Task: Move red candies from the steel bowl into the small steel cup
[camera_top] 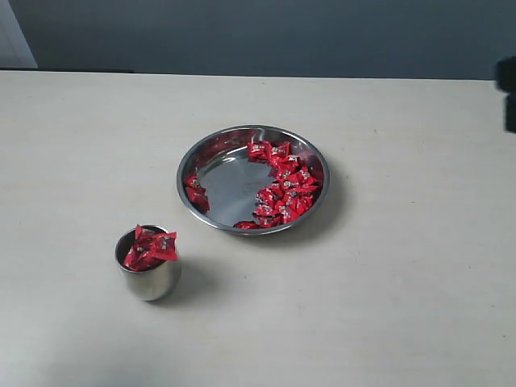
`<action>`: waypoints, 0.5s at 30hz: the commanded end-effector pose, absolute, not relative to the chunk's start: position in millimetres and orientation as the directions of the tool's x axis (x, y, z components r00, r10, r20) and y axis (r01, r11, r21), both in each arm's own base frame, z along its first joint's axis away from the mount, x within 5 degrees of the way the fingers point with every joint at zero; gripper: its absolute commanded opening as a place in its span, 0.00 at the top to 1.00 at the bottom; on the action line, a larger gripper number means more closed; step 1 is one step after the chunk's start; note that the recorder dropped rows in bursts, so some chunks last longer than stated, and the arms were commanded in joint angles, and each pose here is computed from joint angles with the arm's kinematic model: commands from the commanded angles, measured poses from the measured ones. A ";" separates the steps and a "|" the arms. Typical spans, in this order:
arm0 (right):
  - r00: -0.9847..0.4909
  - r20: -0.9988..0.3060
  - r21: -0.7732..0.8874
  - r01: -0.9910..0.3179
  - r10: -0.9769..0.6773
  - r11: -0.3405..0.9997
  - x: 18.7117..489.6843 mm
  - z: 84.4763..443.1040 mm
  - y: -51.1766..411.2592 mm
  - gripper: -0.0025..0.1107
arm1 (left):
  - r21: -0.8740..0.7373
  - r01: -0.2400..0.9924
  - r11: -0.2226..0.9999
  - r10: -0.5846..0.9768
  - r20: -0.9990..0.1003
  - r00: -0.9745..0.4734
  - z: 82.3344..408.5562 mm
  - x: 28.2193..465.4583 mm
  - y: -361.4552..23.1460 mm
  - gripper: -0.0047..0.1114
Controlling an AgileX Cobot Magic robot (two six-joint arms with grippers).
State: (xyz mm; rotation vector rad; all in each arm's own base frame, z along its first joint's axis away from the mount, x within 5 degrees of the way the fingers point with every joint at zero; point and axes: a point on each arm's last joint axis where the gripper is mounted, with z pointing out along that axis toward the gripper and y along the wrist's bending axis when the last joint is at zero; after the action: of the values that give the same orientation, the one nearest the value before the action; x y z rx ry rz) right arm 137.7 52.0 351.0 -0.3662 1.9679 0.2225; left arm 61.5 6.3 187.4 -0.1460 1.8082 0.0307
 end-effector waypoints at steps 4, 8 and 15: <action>-0.295 -0.955 0.055 -0.065 0.033 0.996 87.5 258.7 7.2 0.98 | -0.059 -0.111 0.992 -0.084 -0.970 -0.229 186.6 61.4 6.0 0.96; -0.266 -0.963 0.055 -0.041 0.042 0.998 70.1 221.7 4.1 0.98 | -0.059 -0.111 0.992 -0.084 -0.970 -0.229 186.6 61.4 6.0 0.96; -0.278 -0.959 0.055 0.013 0.056 0.998 52.4 182.7 0.6 0.98 | -0.059 -0.111 0.992 -0.084 -0.970 -0.227 186.8 61.4 6.0 0.96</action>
State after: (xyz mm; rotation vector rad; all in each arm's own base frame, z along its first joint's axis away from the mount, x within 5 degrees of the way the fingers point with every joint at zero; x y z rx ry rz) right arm 54.6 1.9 194.3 0.0260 1.8199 0.0577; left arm 61.5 6.3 187.4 -0.1460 1.8082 0.0307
